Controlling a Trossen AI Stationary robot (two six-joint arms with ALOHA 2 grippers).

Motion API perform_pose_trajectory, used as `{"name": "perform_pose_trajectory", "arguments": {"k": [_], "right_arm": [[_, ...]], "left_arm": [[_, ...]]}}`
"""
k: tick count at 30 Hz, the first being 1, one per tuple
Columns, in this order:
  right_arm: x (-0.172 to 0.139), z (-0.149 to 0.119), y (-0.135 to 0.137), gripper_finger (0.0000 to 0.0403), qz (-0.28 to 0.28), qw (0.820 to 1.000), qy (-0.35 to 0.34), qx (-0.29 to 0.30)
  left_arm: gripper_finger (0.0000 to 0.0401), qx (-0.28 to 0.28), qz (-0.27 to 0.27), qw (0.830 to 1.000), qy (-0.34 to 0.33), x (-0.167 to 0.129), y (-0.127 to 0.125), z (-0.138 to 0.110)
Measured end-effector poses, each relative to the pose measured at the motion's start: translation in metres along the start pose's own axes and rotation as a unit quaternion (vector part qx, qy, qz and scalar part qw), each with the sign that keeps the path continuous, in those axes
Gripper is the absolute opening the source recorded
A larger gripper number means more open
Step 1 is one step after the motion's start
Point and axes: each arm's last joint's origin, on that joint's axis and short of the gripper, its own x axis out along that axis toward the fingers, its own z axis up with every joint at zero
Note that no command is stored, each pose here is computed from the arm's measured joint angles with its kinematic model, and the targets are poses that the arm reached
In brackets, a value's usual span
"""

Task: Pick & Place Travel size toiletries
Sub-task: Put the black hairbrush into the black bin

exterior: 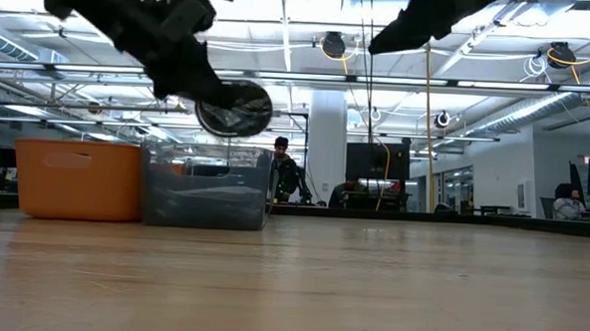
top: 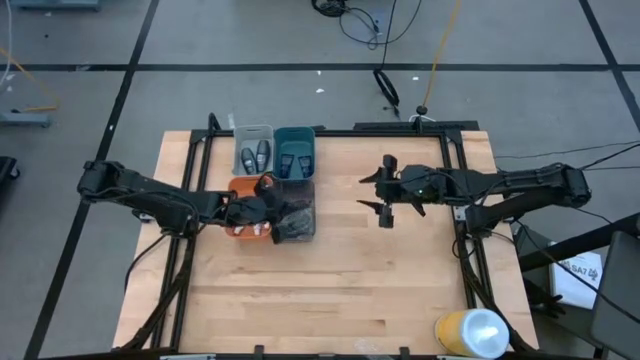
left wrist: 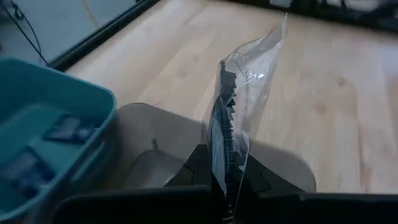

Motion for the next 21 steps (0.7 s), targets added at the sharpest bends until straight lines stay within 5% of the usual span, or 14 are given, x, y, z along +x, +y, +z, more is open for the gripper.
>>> {"name": "perform_pose_trajectory", "arguments": {"k": [12, 21], "right_arm": [[0.002, -0.004, -0.007, 0.0226, -0.014, 1.0, 0.015, 0.008], [0.002, -0.004, -0.007, 0.0226, -0.014, 1.0, 0.018, 0.015]], "left_arm": [[0.0024, -0.173, 0.047, 0.984, 0.023, 0.015, 0.03, -0.028], [0.0039, -0.22, 0.017, 0.975, 0.041, 0.016, 0.031, -0.028]]}}
